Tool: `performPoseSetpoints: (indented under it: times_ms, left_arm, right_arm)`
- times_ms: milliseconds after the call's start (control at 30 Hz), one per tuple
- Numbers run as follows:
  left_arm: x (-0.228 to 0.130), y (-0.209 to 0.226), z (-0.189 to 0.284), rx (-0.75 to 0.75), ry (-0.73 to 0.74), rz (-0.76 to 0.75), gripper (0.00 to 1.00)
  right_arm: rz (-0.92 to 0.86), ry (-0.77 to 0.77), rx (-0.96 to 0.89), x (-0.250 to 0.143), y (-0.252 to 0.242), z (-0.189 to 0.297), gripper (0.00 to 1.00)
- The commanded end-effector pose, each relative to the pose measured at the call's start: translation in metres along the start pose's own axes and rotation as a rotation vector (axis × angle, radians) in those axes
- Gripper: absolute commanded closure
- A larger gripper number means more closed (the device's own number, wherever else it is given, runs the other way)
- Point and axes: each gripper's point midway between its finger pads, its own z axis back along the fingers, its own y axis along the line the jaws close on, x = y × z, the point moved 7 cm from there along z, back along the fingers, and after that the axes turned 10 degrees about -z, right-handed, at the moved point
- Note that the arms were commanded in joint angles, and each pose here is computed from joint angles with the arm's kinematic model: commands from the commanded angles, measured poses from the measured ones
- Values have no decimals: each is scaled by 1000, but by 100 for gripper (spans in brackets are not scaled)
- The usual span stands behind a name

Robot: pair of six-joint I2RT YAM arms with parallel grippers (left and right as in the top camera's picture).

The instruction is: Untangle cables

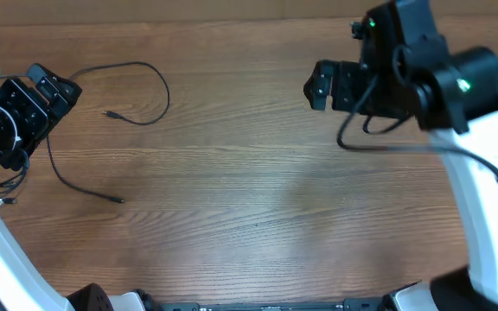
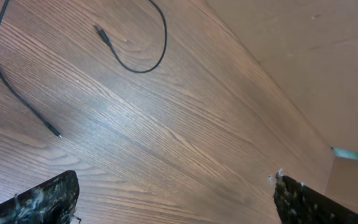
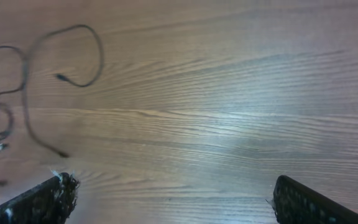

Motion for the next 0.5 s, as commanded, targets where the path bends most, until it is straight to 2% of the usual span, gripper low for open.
performPoseSetpoints:
  times_ms: [0, 167, 300, 467]
  left_arm:
    - [-1, -1, 1, 9, -1, -28, 0]
    - [-1, -1, 1, 9, -1, -28, 0]
    - [-1, -1, 1, 9, -1, -28, 0]
    - [-1, -1, 1, 9, -1, -28, 0]
  right_arm:
    - [24, -92, 86, -21, 0, 58, 0]
    - [19, -130, 197, -45, -2, 101, 0]
    - [28, -138, 185, -54, -9, 112, 0]
    - [29, -190, 176, -47, -9, 113, 0]
